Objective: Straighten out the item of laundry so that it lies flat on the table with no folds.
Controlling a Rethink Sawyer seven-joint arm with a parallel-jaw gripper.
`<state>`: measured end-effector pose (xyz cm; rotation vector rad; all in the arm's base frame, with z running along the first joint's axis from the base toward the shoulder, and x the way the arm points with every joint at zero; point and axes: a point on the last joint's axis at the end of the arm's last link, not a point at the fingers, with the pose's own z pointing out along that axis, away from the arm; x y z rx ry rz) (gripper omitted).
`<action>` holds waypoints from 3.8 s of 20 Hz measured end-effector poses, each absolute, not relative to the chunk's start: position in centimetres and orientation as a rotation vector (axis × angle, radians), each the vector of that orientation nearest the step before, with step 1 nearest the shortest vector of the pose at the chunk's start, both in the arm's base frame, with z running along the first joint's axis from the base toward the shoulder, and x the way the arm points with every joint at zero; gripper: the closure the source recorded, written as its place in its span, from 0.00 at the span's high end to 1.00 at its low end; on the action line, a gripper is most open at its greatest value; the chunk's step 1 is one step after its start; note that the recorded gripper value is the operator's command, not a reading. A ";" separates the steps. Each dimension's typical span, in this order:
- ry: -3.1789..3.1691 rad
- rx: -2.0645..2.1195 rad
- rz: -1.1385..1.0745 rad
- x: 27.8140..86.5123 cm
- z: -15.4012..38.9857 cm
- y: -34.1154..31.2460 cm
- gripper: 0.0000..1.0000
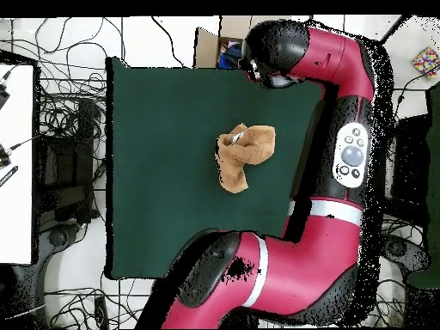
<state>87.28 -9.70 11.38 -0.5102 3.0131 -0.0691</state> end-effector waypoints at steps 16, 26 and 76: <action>3.038 -0.459 -0.062 86.1 12.1 -13.0 1.00; 3.088 -0.508 -0.015 83.3 10.4 -11.1 1.00; 3.074 -0.476 -0.011 79.9 2.3 -12.9 1.00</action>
